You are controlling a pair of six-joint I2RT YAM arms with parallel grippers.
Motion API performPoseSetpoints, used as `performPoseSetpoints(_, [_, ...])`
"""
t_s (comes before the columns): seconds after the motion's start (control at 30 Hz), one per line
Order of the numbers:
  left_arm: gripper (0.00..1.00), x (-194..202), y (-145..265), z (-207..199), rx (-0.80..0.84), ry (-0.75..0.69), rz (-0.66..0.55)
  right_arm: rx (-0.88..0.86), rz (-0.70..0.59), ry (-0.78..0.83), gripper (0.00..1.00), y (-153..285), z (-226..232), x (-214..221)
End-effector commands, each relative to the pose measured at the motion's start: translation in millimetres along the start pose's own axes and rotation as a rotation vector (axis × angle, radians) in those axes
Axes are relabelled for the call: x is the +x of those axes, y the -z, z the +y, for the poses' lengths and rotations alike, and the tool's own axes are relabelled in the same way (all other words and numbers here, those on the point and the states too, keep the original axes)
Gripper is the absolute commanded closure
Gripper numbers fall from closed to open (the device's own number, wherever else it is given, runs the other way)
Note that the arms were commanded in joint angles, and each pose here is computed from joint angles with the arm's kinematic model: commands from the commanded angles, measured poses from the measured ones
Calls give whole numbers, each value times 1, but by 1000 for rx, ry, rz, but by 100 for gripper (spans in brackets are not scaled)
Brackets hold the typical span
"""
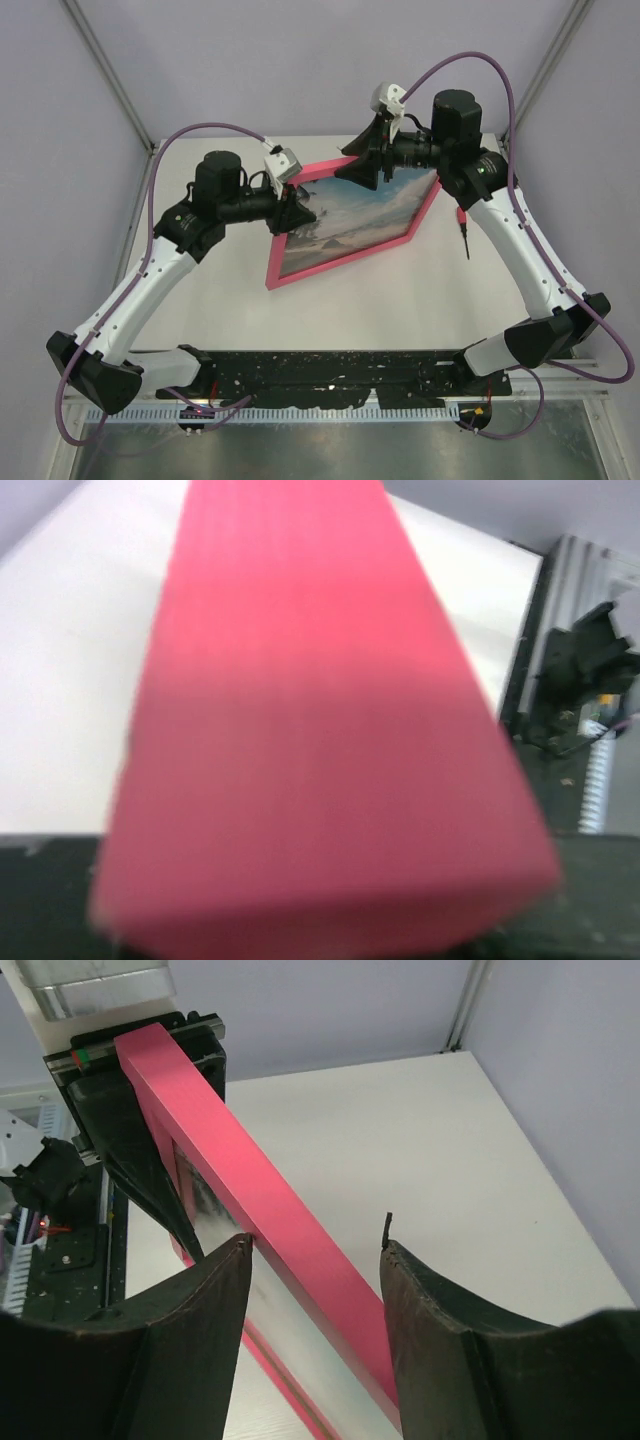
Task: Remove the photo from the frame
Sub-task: Turn over the photo frame at the center of the board.
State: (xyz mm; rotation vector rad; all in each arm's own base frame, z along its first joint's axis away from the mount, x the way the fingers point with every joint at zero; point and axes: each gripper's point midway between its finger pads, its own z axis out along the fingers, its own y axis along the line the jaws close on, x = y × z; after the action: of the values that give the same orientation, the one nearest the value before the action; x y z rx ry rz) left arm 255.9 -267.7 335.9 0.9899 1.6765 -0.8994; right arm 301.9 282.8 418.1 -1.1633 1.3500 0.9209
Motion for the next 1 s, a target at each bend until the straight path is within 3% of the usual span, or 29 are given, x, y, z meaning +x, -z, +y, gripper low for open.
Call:
performPoseSetpoints(0.0, [89,-29,-4,2,8,-34,-86,-131,190,-479,92,5,55,55])
performPoseSetpoints(0.1, [100,-26,-4,3,-1,-33,-83,-128,191,-472,92,6,56,55])
performPoseSetpoints(0.33, [100,-15,-3,10,-40,-28,-68,-149,232,-475,92,8,57,57])
performPoseSetpoints(0.4, [100,-12,-3,12,-49,-28,-63,-147,250,-456,80,9,55,57])
performPoseSetpoints(0.47, [100,-8,-4,17,-57,-12,-57,-120,251,-410,56,12,53,56])
performPoseSetpoints(0.53, [100,-5,-3,23,-68,3,-56,-91,243,-362,44,17,52,52])
performPoseSetpoints(0.67, [100,0,-2,35,-81,74,-56,-4,249,-280,32,28,44,50])
performPoseSetpoints(0.97, [100,18,-4,62,-92,204,-49,266,170,-130,16,73,10,37])
